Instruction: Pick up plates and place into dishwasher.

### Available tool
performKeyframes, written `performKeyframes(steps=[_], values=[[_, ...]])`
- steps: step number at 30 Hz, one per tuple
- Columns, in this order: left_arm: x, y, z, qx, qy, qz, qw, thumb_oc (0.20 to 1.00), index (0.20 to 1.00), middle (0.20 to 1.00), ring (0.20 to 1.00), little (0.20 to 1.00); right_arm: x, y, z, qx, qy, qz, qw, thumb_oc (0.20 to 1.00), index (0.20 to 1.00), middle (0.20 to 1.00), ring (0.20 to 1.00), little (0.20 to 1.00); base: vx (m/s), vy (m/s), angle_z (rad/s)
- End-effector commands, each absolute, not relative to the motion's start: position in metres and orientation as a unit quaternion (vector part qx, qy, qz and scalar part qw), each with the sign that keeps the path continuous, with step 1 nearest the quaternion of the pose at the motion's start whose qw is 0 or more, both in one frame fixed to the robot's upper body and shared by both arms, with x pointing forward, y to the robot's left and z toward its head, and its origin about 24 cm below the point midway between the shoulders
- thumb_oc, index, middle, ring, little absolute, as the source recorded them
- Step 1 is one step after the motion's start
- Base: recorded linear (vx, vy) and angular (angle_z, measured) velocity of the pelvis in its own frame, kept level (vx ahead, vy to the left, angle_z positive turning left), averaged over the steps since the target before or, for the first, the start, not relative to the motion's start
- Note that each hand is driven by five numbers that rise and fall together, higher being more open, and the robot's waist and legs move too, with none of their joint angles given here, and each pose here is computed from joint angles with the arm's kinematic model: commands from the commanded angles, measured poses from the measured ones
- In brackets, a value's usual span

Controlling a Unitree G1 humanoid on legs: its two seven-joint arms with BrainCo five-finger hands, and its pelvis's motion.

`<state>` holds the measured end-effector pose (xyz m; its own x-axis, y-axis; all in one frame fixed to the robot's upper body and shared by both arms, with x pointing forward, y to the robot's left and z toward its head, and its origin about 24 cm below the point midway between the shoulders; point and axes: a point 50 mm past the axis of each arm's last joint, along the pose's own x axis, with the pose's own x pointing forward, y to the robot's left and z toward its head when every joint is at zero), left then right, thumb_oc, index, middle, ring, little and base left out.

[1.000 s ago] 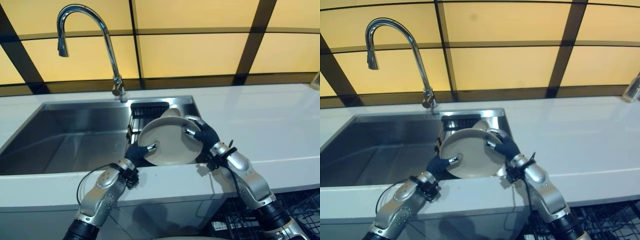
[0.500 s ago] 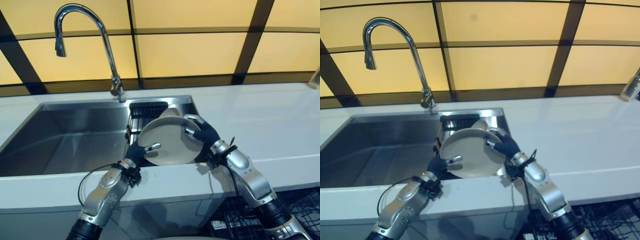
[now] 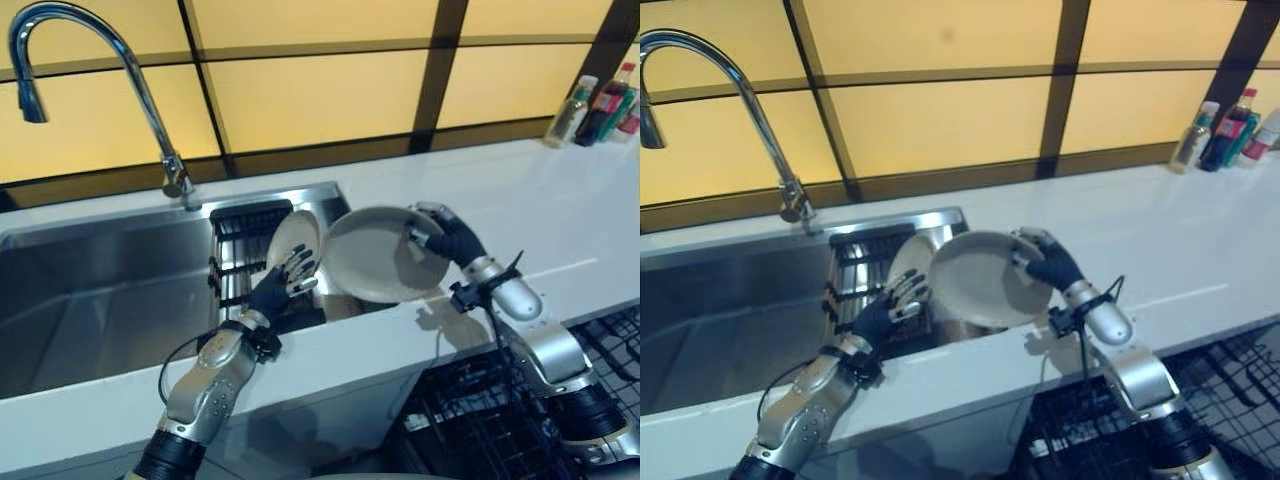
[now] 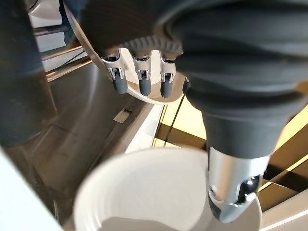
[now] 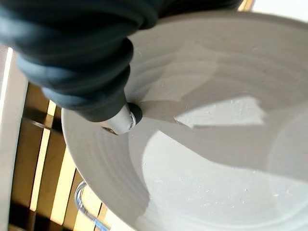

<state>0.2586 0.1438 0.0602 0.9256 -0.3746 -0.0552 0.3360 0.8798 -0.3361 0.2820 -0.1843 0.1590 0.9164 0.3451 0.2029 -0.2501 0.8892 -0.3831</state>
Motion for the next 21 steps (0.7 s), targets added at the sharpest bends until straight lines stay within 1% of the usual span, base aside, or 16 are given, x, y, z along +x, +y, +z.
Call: performKeyframes(steps=[1,9,14,17,18,19,21], values=[[0.280,0.142,0.082,-0.175,0.009,-0.196,0.965,1.000,1.000,1.000,1.000,1.000,0.286,-0.195,0.216,-0.202,-0.248,0.094,0.943,0.200,0.200,0.200,0.200,0.200,0.00,-0.044,-0.08],[0.279,0.155,0.078,-0.173,0.012,-0.181,0.968,1.000,1.000,1.000,1.000,1.000,0.275,-0.238,0.228,-0.227,-0.254,-0.007,0.940,0.200,0.200,0.200,0.200,0.200,0.02,-0.060,-0.14],[0.278,0.162,0.074,-0.172,0.011,-0.166,0.971,1.000,1.000,1.000,1.000,1.000,0.267,-0.258,0.218,-0.232,-0.236,-0.055,0.942,0.200,0.200,0.200,0.200,0.200,0.05,-0.076,-0.09],[0.278,0.173,0.077,-0.166,-0.010,-0.130,0.978,1.000,1.000,1.000,1.000,1.000,0.259,-0.272,0.203,-0.236,-0.211,-0.088,0.945,0.200,0.200,0.200,0.200,0.200,0.06,-0.100,-0.15],[0.277,0.184,0.081,-0.177,-0.026,-0.093,0.979,1.000,1.000,1.000,1.000,1.000,0.253,-0.279,0.193,-0.237,-0.196,-0.103,0.946,0.200,0.200,0.200,0.200,0.200,0.05,-0.090,-0.16],[0.277,0.187,0.082,-0.181,-0.028,-0.084,0.979,1.000,1.000,1.000,1.000,1.000,0.252,-0.280,0.190,-0.237,-0.192,-0.107,0.946,0.200,0.200,0.200,0.200,0.200,0.07,-0.119,-0.16],[0.276,0.206,0.085,-0.189,-0.045,-0.026,0.981,1.000,1.000,1.000,1.000,1.000,0.246,-0.288,0.180,-0.237,-0.173,-0.130,0.947,0.200,0.200,0.200,0.200,0.200,0.14,-0.053,-0.23]])
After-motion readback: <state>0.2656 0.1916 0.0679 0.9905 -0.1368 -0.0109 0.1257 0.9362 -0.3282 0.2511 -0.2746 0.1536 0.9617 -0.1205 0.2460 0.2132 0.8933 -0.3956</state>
